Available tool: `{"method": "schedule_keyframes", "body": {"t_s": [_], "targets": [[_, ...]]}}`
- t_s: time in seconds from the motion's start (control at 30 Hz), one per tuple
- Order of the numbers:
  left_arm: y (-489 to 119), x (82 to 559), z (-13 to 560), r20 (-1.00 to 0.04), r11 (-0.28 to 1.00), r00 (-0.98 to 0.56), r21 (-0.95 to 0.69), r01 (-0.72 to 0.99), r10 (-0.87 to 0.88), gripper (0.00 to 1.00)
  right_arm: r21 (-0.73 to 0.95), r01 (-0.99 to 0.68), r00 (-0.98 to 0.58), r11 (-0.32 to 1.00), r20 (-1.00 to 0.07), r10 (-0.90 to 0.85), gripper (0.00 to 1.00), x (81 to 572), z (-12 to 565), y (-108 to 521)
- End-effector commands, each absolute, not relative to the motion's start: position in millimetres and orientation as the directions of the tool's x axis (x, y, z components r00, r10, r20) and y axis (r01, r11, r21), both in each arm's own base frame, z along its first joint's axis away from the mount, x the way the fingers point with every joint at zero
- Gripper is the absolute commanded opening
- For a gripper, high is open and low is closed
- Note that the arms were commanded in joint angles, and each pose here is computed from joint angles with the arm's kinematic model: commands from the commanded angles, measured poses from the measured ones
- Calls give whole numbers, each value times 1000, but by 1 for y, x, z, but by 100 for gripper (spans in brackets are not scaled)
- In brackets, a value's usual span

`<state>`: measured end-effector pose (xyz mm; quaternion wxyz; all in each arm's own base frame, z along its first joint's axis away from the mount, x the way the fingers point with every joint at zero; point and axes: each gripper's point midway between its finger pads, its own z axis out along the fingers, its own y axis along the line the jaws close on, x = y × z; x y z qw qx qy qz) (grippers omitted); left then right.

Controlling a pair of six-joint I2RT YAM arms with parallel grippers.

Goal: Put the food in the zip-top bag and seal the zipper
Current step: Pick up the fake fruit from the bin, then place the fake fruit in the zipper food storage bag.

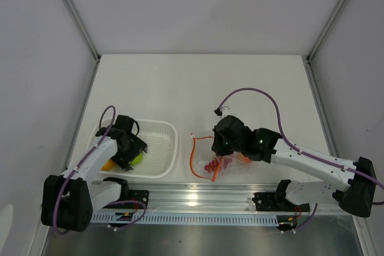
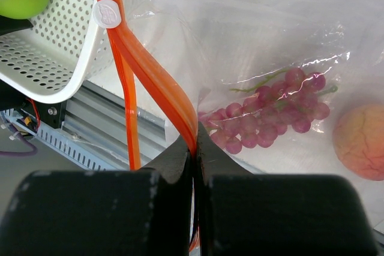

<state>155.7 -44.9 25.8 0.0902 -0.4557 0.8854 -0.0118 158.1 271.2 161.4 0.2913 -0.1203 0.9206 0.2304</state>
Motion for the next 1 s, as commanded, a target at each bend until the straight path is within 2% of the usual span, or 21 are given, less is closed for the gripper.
{"method": "schedule_keyframes", "body": {"t_s": [0.0,0.03,0.1,0.13,0.2,0.43,0.6,0.77,0.97], "targets": [[-51,160,24,-129,606,-592,-157,-780,-796,40,357,-360,-789,862,-609,-77,0,162,167,272],[-52,161,25,-126,609,-596,-166,-775,-793,31,358,-360,-789,861,-610,-76,0,162,168,272],[-55,163,27,-125,622,-610,-190,-759,-783,21,359,-359,-789,861,-609,-75,0,162,168,272],[-57,166,28,-129,627,-615,-209,-750,-778,11,359,-360,-788,861,-610,-75,0,162,168,272],[-62,168,32,-120,640,-632,-247,-728,-765,1,359,-359,-789,862,-609,-75,0,162,168,272],[-72,185,64,-222,678,-657,-424,-601,-721,1,363,-357,-790,861,-610,-71,0,162,169,272],[-93,201,104,-344,720,-699,-598,-352,-627,1,365,-360,-791,859,-608,-73,0,161,168,273],[-129,199,149,-430,667,-735,-744,-41,-525,3,371,-360,-792,856,-606,-71,0,161,168,276],[-154,194,182,-496,568,-740,-801,189,-454,6,372,-361,-792,855,-606,-71,0,160,168,277]]}}
